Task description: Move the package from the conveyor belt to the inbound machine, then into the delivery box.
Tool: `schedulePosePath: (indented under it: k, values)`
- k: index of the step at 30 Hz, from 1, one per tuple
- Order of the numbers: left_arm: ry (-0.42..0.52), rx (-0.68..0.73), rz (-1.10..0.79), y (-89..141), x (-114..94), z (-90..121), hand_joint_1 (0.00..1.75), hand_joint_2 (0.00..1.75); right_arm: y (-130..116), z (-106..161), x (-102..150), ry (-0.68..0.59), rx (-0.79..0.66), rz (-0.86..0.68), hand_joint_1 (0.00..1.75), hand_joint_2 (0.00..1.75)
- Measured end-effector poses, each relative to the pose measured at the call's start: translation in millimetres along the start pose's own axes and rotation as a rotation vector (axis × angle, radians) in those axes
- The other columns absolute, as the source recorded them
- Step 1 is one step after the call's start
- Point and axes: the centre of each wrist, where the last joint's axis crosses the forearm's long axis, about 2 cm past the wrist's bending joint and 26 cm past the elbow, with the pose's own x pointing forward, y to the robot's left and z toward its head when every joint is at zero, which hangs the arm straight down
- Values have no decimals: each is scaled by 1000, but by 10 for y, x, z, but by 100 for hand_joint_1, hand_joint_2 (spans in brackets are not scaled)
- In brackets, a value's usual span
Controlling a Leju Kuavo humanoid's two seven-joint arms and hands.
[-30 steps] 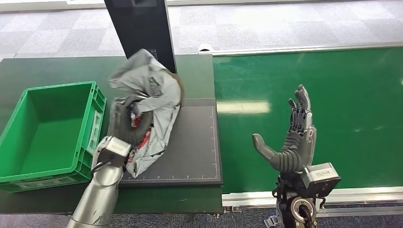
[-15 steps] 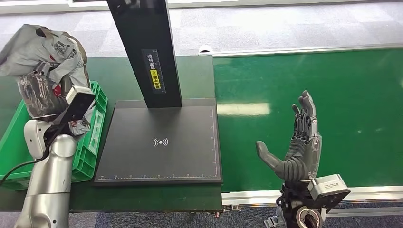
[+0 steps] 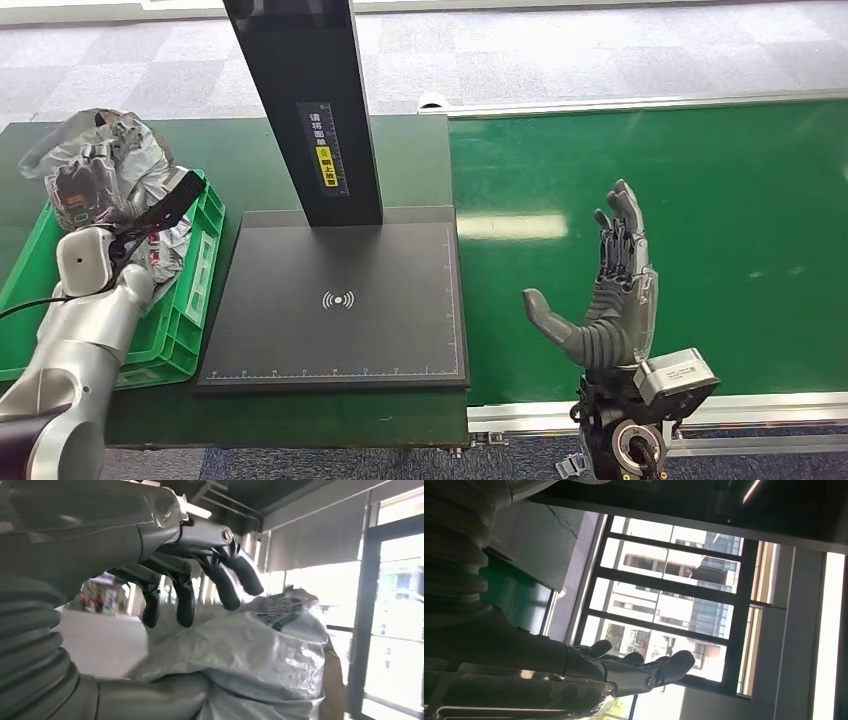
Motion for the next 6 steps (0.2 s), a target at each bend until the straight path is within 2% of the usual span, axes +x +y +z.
schedulePosePath:
  k: [3, 6]
  values:
    - [31, -1, -124, -10, -16, -10, 0, 175, 30, 5, -7, 3, 10, -6, 0, 175]
    - [28, -4, -119, 4, -37, -33, 0, 175, 42, 12, -15, 8, 11, -6, 0, 175]
